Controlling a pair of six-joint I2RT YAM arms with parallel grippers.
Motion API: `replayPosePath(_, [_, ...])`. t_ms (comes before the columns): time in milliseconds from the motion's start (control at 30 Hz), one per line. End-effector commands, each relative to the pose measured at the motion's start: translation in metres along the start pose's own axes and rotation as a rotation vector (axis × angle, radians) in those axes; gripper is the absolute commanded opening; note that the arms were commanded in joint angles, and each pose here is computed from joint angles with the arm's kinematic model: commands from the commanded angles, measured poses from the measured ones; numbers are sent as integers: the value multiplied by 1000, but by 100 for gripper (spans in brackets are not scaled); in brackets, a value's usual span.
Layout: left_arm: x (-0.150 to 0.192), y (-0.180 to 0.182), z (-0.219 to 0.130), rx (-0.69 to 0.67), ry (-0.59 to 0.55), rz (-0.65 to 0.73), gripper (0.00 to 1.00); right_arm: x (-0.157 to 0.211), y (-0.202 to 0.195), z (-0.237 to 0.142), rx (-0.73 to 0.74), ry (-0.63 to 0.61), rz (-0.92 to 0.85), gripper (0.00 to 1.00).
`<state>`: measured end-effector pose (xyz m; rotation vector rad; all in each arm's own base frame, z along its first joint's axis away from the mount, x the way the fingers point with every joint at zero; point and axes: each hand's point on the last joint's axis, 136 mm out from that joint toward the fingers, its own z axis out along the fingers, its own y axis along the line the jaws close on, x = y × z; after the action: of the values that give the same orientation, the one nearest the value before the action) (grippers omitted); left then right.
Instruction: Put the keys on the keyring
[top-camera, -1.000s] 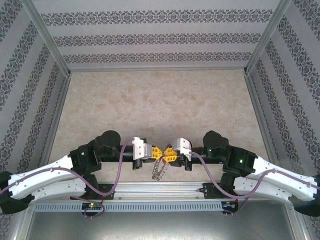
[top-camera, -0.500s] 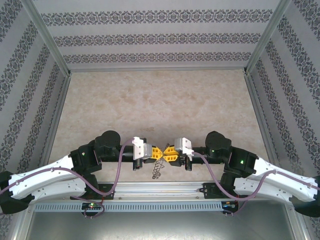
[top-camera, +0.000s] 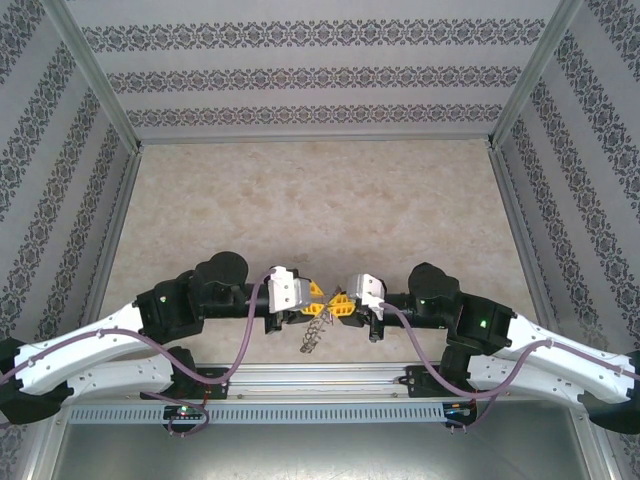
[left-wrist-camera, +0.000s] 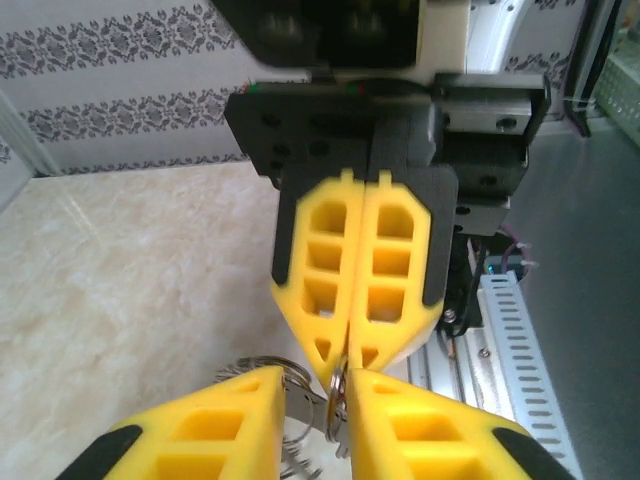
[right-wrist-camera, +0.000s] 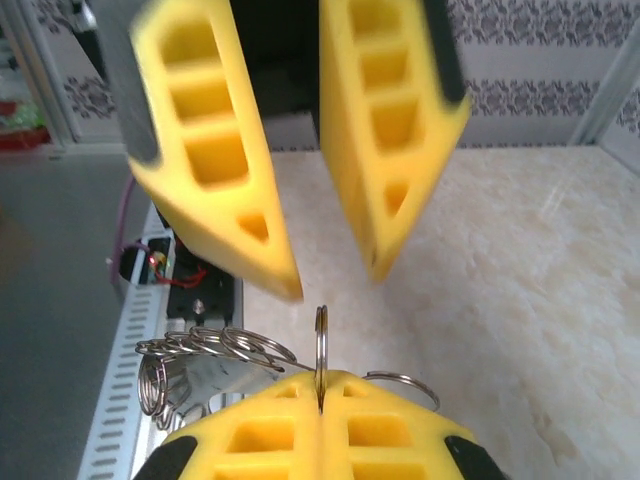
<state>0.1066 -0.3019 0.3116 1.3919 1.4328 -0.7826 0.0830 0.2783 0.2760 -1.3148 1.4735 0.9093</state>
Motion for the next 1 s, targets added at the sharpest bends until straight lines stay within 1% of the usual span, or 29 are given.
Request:
replayPosePath(0, [21,-1,-1,7,144,38,26,-11,-13,-4,68,3,-26,0])
replayPosePath(200, [26,-2,12,28,163,38,29,-14,-12,0,47,4,-31,0])
replayPosePath(367, [30,-2,17,32,166,35,28,-16,-10,3,34,7,-29,0])
replayPosePath(400, [30,-3,18,34,167,37,26,-16,-10,3,32,6,-30,0])
replayPosePath(433, [30,-3,18,33,168,37,21,-16,-9,4,28,7,-30,0])
replayPosePath(467, [30,-3,17,35,168,36,12,-16,-9,4,26,7,-30,0])
replayPosePath(500, [30,-3,17,38,169,36,5,-16,-9,5,26,7,-29,0])
replayPosePath(533, [30,-4,16,40,170,36,1,-16,-9,5,25,6,-30,0])
replayPosePath(667, [32,-7,16,51,174,29,0,-18,-8,2,21,-10,-36,0])
replayPosePath(733, [30,-8,14,56,152,21,0,-19,-7,1,18,-16,-38,0])
replayPosePath(833, [22,-9,10,49,91,12,0,-19,-5,0,12,-23,-33,0])
replayPosePath(967, [5,-10,5,41,-31,-14,0,-11,-1,4,-11,-18,1,16])
